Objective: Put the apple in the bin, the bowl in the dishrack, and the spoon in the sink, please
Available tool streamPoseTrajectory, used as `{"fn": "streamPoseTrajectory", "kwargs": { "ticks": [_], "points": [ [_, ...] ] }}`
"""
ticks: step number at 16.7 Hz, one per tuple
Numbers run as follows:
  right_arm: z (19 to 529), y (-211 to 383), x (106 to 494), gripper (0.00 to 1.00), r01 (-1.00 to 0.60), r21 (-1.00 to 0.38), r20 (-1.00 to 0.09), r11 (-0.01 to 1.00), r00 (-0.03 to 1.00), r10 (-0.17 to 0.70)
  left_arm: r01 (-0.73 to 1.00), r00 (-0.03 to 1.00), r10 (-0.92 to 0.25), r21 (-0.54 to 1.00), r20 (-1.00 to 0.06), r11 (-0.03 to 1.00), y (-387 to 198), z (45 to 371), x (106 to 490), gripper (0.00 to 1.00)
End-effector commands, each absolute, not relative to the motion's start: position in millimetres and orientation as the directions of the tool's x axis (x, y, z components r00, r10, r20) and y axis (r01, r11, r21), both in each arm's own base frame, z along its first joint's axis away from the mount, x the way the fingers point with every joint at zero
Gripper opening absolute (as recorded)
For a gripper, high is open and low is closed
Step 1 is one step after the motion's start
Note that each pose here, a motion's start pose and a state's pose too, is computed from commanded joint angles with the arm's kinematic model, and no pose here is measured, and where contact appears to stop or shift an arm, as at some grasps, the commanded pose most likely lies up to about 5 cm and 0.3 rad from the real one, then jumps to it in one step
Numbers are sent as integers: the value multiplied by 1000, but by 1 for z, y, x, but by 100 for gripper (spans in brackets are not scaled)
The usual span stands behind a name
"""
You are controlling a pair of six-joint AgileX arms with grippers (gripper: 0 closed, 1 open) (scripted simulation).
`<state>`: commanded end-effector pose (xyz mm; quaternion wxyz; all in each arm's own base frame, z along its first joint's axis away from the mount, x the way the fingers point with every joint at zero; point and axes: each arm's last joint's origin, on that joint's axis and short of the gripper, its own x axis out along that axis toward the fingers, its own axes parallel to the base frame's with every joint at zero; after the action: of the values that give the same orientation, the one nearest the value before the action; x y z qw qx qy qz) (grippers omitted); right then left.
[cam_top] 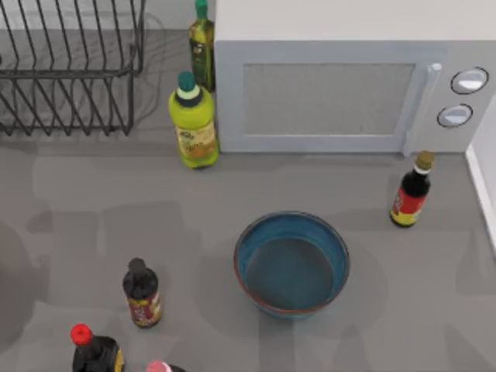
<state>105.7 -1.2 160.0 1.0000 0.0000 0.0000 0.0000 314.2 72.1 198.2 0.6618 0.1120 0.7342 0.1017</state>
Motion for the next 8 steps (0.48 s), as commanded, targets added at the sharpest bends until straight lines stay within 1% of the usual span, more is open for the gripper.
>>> {"fn": "streamPoseTrajectory", "kwargs": {
  "ticks": [3,4,8],
  "points": [
    [160,-1,106,100,0,0,0,1000,1000,0,30,-99,299,298,-949,954,72,198,314,98],
    [160,-1,106,100,0,0,0,1000,1000,0,30,-99,299,298,-949,954,72,198,314,100],
    [160,-1,106,100,0,0,0,1000,1000,0,30,-99,299,298,-949,954,72,198,314,100]
  ]
}}
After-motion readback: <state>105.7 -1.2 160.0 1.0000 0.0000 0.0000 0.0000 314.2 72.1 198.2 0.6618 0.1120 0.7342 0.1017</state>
